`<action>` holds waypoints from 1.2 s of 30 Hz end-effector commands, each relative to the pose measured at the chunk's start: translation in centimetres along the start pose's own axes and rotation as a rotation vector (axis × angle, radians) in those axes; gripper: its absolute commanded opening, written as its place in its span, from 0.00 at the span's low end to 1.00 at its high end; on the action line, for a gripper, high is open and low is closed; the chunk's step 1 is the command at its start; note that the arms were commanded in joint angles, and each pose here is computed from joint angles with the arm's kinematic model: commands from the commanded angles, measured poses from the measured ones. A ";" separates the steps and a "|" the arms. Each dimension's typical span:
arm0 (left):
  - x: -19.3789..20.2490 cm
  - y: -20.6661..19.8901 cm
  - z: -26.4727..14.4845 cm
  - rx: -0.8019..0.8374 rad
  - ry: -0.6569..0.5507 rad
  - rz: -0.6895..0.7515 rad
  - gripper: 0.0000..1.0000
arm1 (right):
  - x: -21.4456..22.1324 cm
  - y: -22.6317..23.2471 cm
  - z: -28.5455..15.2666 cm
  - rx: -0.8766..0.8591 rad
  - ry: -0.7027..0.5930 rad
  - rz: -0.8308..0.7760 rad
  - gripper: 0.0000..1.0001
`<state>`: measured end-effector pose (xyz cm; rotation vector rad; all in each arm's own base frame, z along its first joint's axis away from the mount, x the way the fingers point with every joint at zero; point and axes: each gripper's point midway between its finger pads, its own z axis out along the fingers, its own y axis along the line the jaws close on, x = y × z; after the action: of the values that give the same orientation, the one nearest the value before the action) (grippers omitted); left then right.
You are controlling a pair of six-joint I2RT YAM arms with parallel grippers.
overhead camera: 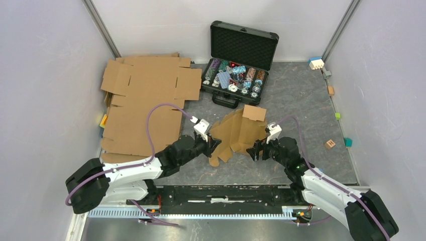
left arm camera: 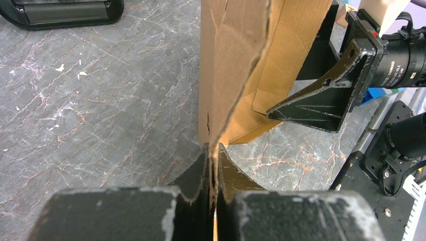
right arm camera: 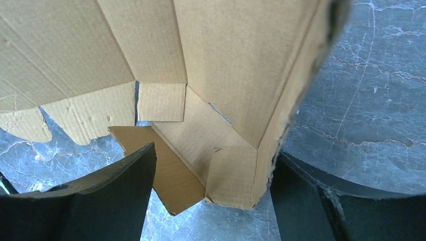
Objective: Fold the paper box
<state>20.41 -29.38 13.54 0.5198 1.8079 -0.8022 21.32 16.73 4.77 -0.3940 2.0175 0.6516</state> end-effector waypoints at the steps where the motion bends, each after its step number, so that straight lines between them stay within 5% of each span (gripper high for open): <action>1: -2.8 -1.4 0.7 0.027 -0.084 -0.050 0.02 | 2.0 0.0 -0.1 0.016 0.071 -0.043 0.84; 23: -1.9 -3.9 1.1 0.136 -0.065 -0.135 0.02 | 3.1 0.1 -0.1 0.044 0.115 -0.097 0.80; 36: 0.4 -2.6 1.2 0.087 -0.028 -0.074 0.02 | 1.7 0.3 -0.2 0.059 0.006 0.020 0.71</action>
<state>19.39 -32.01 13.77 0.5043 1.7928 -0.9434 20.25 16.42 3.43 -0.3630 2.0467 0.5711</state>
